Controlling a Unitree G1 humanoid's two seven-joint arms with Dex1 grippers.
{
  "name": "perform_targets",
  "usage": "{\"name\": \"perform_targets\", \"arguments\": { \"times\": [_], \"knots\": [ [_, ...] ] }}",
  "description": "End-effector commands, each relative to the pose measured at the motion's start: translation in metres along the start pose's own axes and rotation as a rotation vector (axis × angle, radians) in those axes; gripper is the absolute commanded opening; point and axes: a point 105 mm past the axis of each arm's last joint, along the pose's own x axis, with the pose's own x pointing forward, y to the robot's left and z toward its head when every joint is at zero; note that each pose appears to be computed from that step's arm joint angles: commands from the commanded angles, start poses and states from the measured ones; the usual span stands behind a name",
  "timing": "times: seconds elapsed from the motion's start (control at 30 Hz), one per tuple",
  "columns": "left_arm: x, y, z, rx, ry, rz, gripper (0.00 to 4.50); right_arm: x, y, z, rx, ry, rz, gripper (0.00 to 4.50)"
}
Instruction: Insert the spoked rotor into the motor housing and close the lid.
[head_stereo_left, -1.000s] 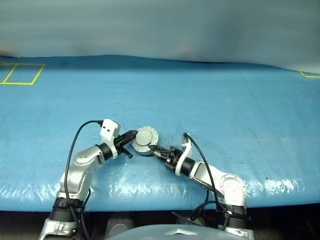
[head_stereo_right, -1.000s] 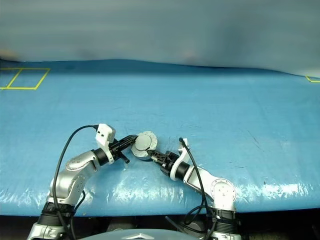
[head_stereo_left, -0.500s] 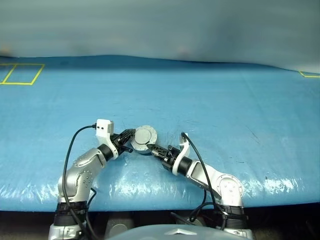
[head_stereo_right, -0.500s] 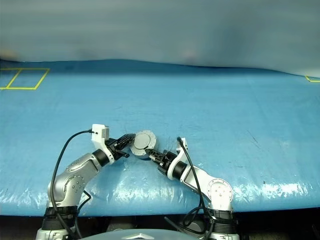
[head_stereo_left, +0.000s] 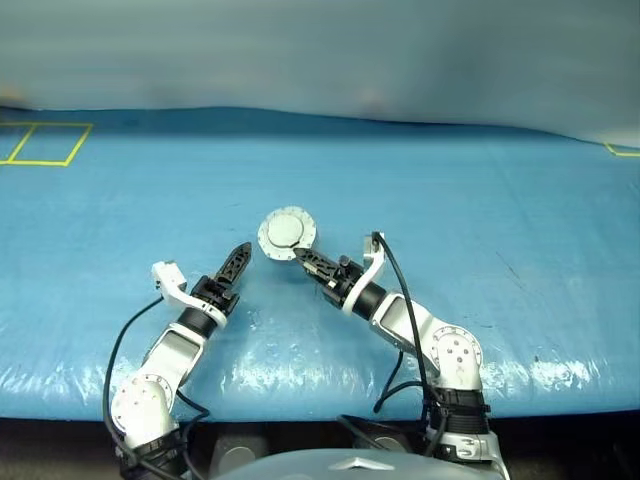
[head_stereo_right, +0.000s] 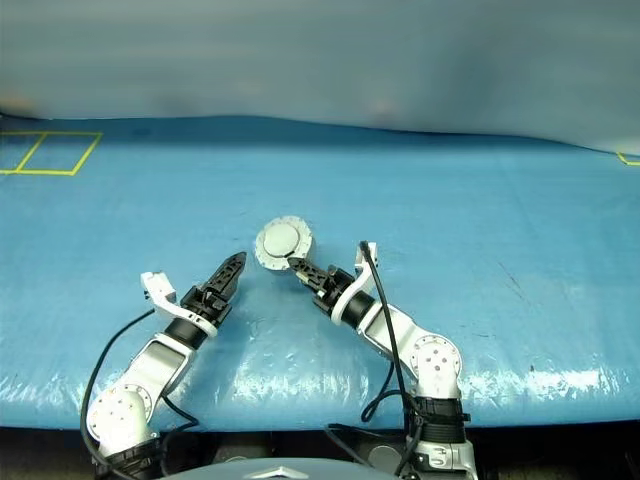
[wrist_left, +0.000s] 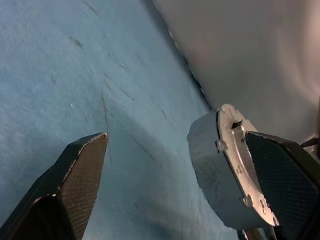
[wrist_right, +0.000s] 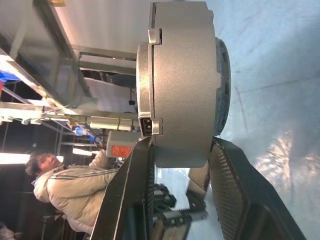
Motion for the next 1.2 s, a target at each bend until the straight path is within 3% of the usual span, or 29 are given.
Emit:
{"name": "perform_targets", "arguments": {
  "times": [0.03,0.2,0.4,0.97,1.07,1.2],
  "knots": [
    [-0.001,-0.028,-0.004,-0.123,-0.020,-0.132,4.50,0.007,0.043,0.003,-0.015,-0.017,0.184,1.23],
    [-0.002,-0.046,-0.004,-0.259,-0.047,-0.260,4.50,0.008,0.054,-0.001,-0.024,0.007,0.220,1.23],
    [0.004,-0.040,-0.007,-0.365,-0.057,-0.237,4.50,0.007,0.056,-0.007,-0.033,0.036,0.230,1.23],
    [0.016,-0.053,-0.018,-0.448,-0.013,-0.299,4.50,0.000,0.048,-0.029,-0.020,0.126,0.197,1.23],
    [0.013,-0.053,-0.018,-0.460,-0.009,-0.307,3.87,0.000,0.047,-0.028,-0.027,0.120,0.189,1.23],
    [0.011,-0.054,-0.013,-0.458,-0.026,-0.319,2.60,0.001,0.040,-0.025,-0.106,0.099,0.147,1.23]
  ]
}}
